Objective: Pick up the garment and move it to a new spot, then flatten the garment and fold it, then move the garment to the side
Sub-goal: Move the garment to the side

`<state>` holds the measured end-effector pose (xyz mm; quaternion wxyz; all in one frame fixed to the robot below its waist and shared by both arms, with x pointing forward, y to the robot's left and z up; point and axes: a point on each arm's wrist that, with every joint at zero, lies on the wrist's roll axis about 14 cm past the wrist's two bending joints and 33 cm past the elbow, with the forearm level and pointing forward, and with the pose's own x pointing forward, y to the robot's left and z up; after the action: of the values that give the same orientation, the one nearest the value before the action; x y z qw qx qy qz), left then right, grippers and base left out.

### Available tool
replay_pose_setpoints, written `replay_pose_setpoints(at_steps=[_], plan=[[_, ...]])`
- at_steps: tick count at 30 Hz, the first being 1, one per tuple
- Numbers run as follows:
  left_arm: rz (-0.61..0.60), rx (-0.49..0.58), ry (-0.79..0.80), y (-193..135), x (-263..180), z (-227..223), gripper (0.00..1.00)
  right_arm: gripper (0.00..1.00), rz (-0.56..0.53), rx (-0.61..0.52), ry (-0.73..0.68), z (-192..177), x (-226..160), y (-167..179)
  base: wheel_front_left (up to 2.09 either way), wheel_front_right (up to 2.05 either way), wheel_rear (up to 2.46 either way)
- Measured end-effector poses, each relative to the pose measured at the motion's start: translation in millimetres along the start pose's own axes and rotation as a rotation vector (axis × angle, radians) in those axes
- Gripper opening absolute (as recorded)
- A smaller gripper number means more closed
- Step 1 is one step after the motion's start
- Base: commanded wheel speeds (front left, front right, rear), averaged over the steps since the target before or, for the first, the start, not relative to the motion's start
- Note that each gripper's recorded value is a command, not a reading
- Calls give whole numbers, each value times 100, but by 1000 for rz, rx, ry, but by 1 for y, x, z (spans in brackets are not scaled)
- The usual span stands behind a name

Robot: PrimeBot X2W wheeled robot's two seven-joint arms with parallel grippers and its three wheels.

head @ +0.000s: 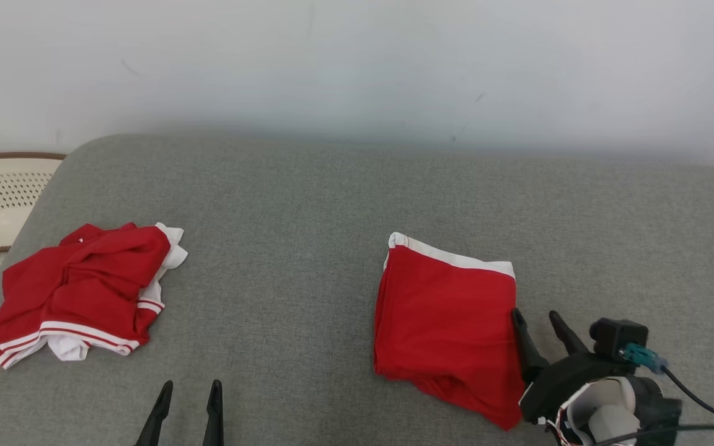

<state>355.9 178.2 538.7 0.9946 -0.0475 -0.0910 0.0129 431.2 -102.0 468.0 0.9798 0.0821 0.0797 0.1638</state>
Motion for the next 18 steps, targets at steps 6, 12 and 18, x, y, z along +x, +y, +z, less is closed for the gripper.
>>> replay_pose_setpoints(at_steps=[6,12,18], plan=[[12,4,1,6,1,0,100,100,26,-4,124,-19,13,6,0,0,0],[29,7,7,11,-2,-2,100,100,17,17,212,-37,16,3,0,0,0],[42,9,6,15,-5,-1,100,22,47,46,259,-53,14,19,0,0,0]])
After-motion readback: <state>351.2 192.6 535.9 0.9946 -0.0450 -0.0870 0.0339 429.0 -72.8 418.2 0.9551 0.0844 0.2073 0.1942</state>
